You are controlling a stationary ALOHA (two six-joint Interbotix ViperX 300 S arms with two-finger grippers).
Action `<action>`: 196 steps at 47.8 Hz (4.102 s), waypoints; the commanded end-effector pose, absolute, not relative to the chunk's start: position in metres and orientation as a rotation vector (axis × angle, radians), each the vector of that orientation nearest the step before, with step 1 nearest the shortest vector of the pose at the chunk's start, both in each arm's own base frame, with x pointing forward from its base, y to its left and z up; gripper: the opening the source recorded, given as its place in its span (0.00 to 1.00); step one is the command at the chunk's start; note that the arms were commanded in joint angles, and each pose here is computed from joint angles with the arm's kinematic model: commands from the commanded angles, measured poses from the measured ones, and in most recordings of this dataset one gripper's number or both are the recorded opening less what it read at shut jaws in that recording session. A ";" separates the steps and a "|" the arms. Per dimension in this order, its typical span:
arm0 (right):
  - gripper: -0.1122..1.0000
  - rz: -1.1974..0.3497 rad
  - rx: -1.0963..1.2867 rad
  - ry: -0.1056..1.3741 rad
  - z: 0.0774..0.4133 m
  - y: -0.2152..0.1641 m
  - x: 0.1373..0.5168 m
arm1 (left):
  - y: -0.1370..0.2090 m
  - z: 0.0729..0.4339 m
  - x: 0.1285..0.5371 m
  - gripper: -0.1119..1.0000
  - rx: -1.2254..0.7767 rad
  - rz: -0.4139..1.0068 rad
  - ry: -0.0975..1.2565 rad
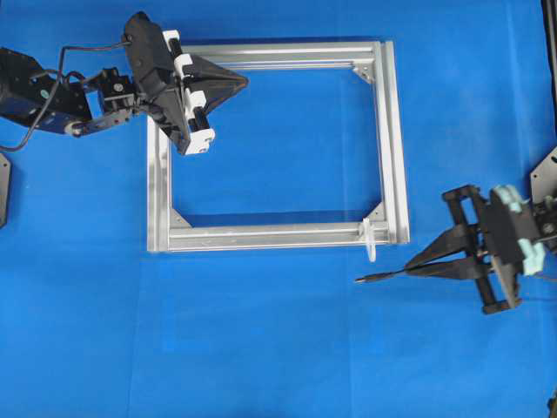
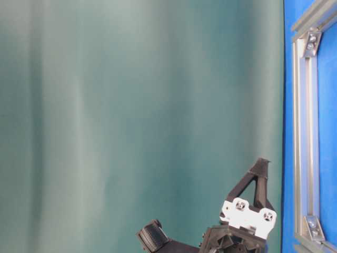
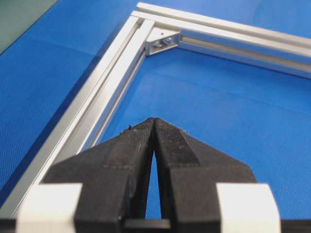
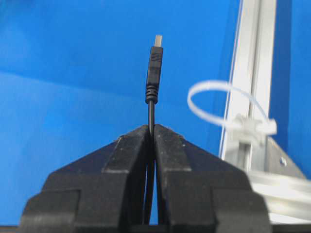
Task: Insert the wire through the string loop located on the right side.
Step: 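Swing the right gripper to aim the USB plug at the white zip-tie loop, then push the USB plug leftward through the zip-tie loop with the right gripper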
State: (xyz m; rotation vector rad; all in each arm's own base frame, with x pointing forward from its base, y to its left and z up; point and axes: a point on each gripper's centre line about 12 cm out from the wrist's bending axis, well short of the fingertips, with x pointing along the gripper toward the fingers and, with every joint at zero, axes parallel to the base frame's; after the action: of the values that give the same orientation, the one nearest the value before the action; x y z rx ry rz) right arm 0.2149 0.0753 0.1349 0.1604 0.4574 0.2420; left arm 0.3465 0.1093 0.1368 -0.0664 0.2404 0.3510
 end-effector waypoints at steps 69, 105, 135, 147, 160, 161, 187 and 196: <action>0.09 0.116 0.185 0.481 0.129 0.039 0.189 | 0.106 0.154 0.355 0.10 -0.057 0.334 0.180; 0.09 0.118 0.185 0.478 0.129 0.040 0.190 | 0.105 0.154 0.355 0.10 -0.057 0.332 0.180; 0.09 0.117 0.181 0.491 0.127 0.040 0.191 | 0.105 0.154 0.355 0.10 -0.057 0.331 0.180; 0.09 0.115 0.179 0.500 0.125 0.040 0.192 | 0.104 0.154 0.355 0.10 -0.059 0.329 0.181; 0.09 0.114 0.180 0.500 0.125 0.040 0.192 | 0.103 0.154 0.355 0.10 -0.059 0.327 0.181; 0.09 0.115 0.179 0.499 0.125 0.040 0.192 | 0.103 0.154 0.355 0.10 -0.058 0.326 0.181; 0.09 0.114 0.180 0.496 0.126 0.040 0.193 | 0.103 0.154 0.355 0.10 -0.058 0.326 0.181; 0.09 0.116 0.182 0.483 0.131 0.042 0.200 | 0.103 0.154 0.355 0.10 -0.059 0.327 0.181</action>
State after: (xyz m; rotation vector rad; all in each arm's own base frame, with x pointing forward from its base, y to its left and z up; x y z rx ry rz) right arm 0.1897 0.0401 0.1219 0.1767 0.5170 0.1157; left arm 0.3511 0.1031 0.1393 -0.0661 0.2312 0.3314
